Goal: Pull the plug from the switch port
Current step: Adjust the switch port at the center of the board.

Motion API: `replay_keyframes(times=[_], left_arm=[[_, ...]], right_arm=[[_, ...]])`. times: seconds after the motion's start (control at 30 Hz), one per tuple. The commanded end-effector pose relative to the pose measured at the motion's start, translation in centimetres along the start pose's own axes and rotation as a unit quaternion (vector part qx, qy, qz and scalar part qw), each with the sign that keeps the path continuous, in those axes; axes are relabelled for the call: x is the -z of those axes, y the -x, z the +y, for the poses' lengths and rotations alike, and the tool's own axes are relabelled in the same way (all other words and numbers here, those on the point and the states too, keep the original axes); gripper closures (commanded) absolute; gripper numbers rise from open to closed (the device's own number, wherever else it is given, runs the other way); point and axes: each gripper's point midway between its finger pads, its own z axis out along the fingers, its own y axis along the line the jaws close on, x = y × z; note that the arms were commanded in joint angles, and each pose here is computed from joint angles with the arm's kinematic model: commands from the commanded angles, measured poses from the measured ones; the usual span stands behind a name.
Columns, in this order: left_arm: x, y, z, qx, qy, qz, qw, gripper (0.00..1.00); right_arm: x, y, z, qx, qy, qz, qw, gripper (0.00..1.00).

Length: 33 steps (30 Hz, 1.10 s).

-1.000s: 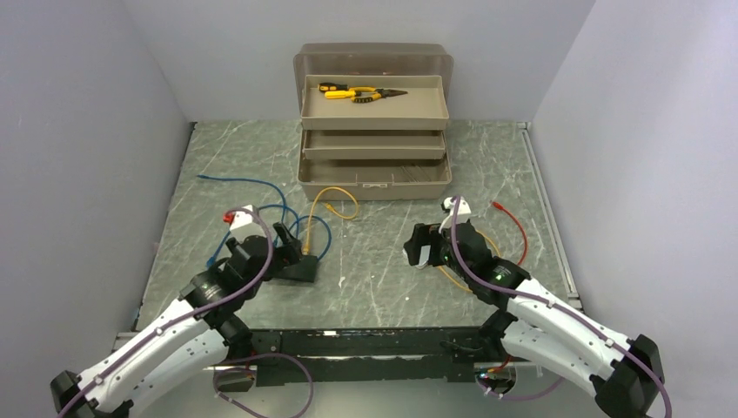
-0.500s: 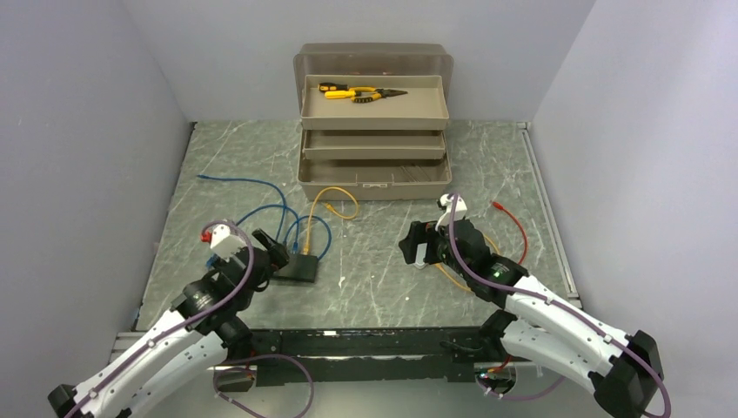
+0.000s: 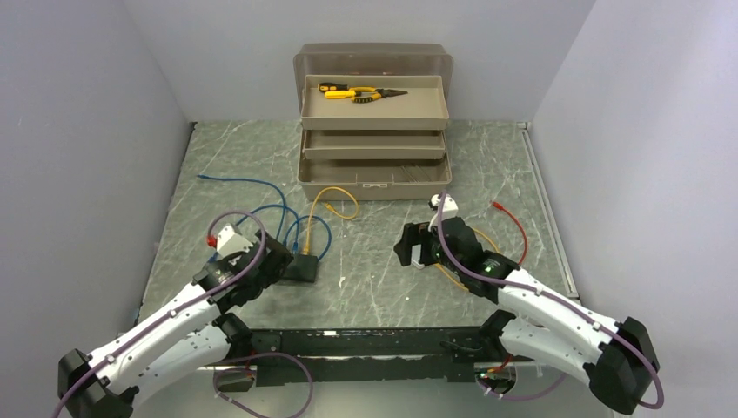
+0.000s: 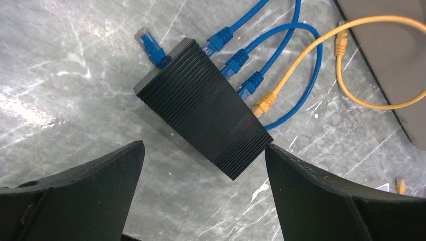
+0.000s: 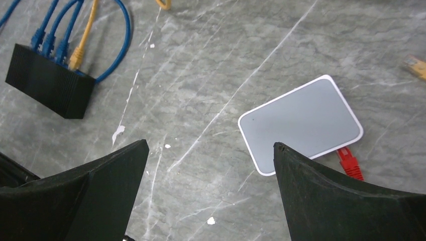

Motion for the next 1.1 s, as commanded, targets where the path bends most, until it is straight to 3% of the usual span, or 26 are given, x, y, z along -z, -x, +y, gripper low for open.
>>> replay_keyframes(times=[0.0, 0.23, 0.57, 1.07], left_arm=[[-0.8, -1.7, 0.1, 0.029, -0.005, 0.03, 0.999, 0.02], [-2.1, -3.0, 0.8, 0.031, 0.025, 0.045, 0.998, 0.02], [-4.1, -1.1, 0.8, 0.061, 0.031, 0.031, 0.997, 0.01], [-6.9, -1.3, 1.2, 0.064, 0.068, 0.049, 0.994, 0.01]], right_arm=[[-0.6, 1.8, 2.6, -0.002, 0.048, -0.016, 0.999, 0.0], [-1.9, 1.3, 4.3, 0.004, 0.07, 0.002, 0.998, 0.0], [-4.6, -0.5, 7.4, 0.027, 0.086, 0.045, 0.995, 0.0], [-7.3, -1.0, 11.3, 0.05, 0.12, 0.068, 0.989, 0.0]])
